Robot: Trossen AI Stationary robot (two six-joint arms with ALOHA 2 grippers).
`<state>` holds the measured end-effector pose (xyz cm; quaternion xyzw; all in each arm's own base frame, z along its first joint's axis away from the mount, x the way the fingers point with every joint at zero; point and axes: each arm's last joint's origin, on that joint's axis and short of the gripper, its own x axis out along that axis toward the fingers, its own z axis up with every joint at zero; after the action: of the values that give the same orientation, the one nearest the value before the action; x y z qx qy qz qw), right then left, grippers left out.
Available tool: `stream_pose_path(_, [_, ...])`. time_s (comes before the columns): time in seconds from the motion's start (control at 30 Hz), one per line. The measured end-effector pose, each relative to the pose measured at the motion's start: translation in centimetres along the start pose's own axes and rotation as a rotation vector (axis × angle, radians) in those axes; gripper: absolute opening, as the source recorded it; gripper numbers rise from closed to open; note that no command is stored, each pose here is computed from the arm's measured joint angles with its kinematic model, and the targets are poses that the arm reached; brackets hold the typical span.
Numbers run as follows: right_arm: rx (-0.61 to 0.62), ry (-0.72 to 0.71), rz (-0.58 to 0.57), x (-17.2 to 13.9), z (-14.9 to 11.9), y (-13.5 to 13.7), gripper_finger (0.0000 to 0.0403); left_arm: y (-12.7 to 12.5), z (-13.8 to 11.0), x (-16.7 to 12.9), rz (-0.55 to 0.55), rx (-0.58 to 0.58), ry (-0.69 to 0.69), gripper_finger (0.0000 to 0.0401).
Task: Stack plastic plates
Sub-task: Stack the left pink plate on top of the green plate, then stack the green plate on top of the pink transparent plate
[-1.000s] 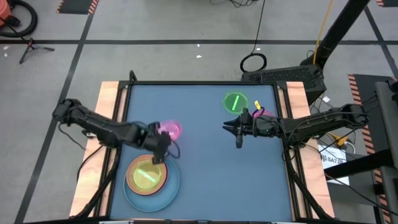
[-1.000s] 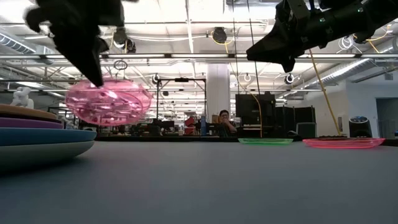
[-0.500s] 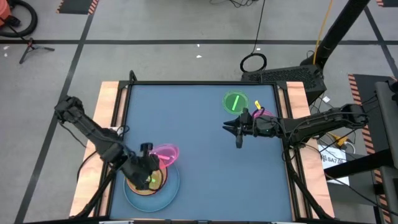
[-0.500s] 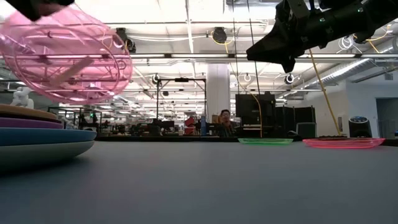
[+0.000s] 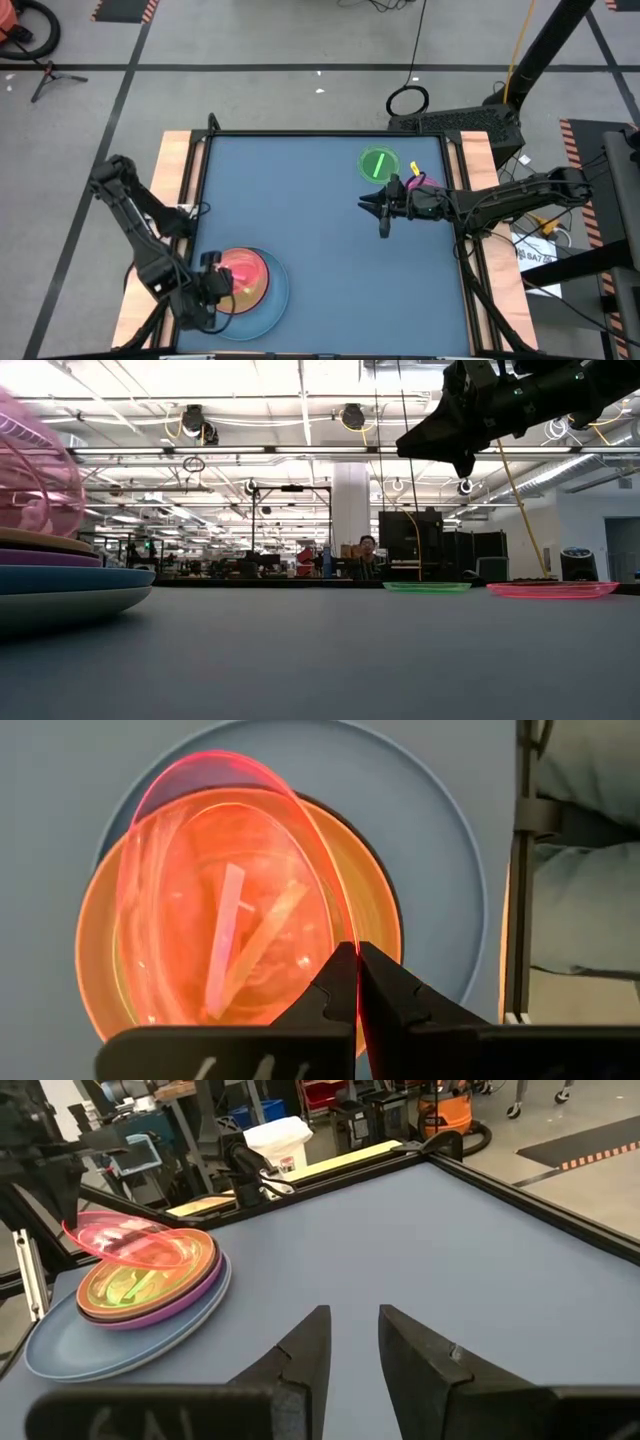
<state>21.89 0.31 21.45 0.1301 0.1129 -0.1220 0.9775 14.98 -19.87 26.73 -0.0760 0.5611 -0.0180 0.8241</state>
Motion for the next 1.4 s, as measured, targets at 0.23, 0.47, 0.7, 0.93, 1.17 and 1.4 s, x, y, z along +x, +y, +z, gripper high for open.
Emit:
stream_pose_path(0.23, [0.009, 0.0, 0.0, 0.0, 0.0, 0.0, 0.0082, -0.9, -0.7, 1.1, 0.02, -0.019, 0.047, 0.0017])
stream_pose_path(0.47, [0.009, 0.0, 0.0, 0.0, 0.0, 0.0, 0.0082, -1.2, -0.9, 1.8, 0.043, -0.045, 0.063, 0.0028])
stream_pose_path(0.7, [0.002, 0.0, 0.0, 0.0, 0.0, 0.0, 0.0082, -1.2, -0.9, 1.8, 0.044, -0.083, 0.061, 0.003])
stream_pose_path(0.93, [-0.002, 0.0, 0.0, 0.0, 0.0, 0.0, 0.0082, -1.2, -0.9, 1.8, 0.044, -0.076, 0.061, 0.0034])
stream_pose_path(1.17, [-0.003, 0.001, -0.001, 0.0, 0.0, 0.0, 0.0082, -1.1, -0.9, 1.8, 0.048, -0.096, 0.062, 0.0075])
stream_pose_path(1.4, [-0.003, 0.001, -0.001, 0.0, 0.0, 0.0, 0.0082, -1.1, -0.8, 1.8, 0.059, -0.035, 0.047, 0.0088])
